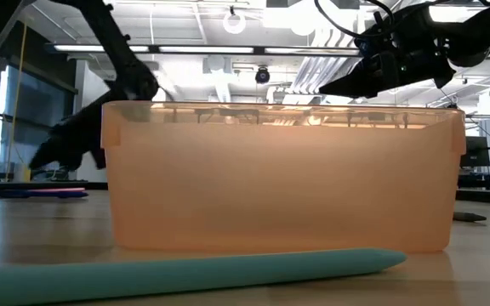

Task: Sort crayons/erasers/pens/pencils in bins
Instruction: Put the pink pencil into the blue bin

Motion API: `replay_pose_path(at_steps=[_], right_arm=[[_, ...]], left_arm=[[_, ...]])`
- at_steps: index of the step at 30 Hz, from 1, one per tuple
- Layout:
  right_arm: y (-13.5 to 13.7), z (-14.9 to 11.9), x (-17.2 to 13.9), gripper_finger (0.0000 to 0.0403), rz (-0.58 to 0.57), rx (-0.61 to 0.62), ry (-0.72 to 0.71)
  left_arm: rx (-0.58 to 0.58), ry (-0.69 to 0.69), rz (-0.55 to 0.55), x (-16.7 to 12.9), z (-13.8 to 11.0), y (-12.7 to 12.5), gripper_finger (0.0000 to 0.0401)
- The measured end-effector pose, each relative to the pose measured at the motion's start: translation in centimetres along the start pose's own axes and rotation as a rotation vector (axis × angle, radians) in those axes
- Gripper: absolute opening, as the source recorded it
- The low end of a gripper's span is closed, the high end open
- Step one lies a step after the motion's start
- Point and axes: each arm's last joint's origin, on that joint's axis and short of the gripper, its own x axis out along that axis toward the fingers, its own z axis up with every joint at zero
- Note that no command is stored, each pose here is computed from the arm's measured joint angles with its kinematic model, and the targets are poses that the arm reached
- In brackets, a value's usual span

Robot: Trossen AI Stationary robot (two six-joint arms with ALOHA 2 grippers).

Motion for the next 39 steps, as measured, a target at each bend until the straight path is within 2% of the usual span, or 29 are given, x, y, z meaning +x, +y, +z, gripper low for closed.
replay_pose_path(at_steps=[5, 8, 12, 16, 19, 22, 27, 39], right_arm=[[0.0, 0.0, 0.0, 0.0, -0.002, -0.002, -0.004], [0.0, 0.1, 0.0, 0.0, -0.002, -0.003, -0.006], [0.0, 0.1, 0.0, 0.0, -0.002, -0.003, -0.006], [0.0, 0.1, 0.0, 0.0, -0.002, -0.002, -0.006], [0.0, 0.1, 0.0, 0.0, -0.002, 0.0, -0.006], [0.0, 0.1, 0.0, 0.0, -0.002, 0.0, -0.006], [0.0, 0.1, 0.0, 0.0, -0.001, 0.001, -0.006], [0.1, 0.2, 0.0, 0.0, 0.042, -0.001, -0.033]], left_arm=[[-0.177, -0.047, -0.034, 2.0, 0.4, -0.8, 0.0], [-0.274, -0.145, -0.072, 2.0, 1.5, -0.9, 0.0], [-0.364, -0.167, -0.078, 2.0, 1.7, -0.7, 0.0], [-0.443, -0.176, -0.013, 2.0, 1.6, -0.6, 0.0], [-0.531, -0.199, 0.098, 1.9, 1.4, -0.3, 0.0], [-0.598, -0.22, 0.125, 2.1, 1.5, 0.1, 0.0004], [-0.622, -0.216, 0.077, 3.3, 1.8, 0.5, 0.0018], [-0.608, -0.257, 0.101, 3.1, 1.7, 0.0, 0.0009]])
